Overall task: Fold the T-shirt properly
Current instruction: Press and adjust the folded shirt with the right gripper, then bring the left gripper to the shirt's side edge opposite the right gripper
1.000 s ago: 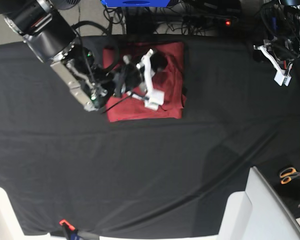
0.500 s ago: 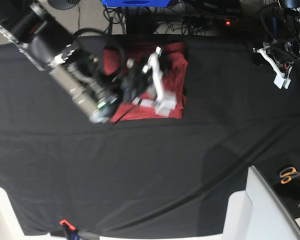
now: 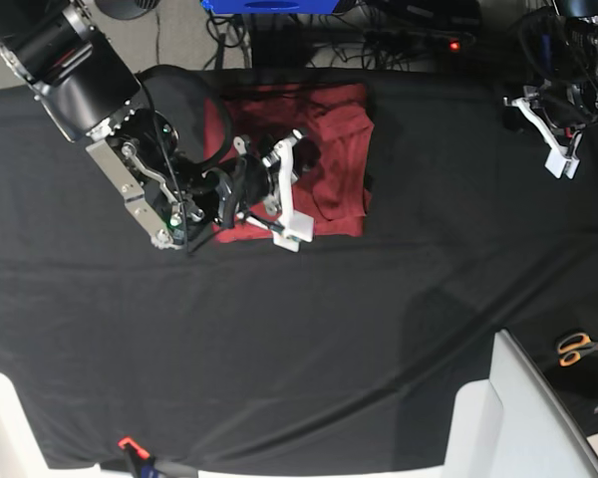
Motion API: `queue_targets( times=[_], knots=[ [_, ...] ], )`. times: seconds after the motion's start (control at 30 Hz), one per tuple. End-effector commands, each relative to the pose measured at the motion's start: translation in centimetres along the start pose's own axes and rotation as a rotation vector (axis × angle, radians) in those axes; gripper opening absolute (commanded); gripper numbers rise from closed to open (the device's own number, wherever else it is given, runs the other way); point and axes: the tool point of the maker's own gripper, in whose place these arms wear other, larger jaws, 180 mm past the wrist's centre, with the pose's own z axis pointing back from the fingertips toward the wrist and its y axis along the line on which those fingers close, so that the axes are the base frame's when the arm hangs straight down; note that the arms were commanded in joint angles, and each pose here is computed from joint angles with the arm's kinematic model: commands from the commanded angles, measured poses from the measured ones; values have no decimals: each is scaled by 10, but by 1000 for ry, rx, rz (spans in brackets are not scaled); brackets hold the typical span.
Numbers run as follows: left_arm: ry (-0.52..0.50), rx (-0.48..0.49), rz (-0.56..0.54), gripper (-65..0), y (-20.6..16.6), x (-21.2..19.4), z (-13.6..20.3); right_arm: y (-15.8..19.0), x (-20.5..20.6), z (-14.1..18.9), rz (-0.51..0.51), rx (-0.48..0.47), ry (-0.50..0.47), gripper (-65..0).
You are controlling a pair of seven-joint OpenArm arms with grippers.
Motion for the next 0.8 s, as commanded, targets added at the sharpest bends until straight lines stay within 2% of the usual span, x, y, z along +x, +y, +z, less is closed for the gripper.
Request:
queue_targets(
  times=[0.0, 0.17, 0.3, 0.53, 0.67, 0.77],
  knots=[
    [-30, 9, -18, -650, 5, 11, 7, 6, 15, 4, 24, 17, -36, -645],
    [-31, 9, -19, -650, 5, 12, 7, 31, 6, -17, 86, 62, 26, -645],
    [-32, 9, -21, -650, 5, 12, 7, 40, 6, -26, 76, 85, 40, -645],
    [-34, 8, -21, -650, 4, 13, 7, 39, 2, -30, 127, 38, 106, -645],
    [-44, 11, -68, -650, -3, 23, 14, 45, 16, -15, 187, 26, 54, -645],
    [8, -8, -124, -650, -19, 27, 23, 40, 23, 7, 216, 4, 0, -645]
  ],
)
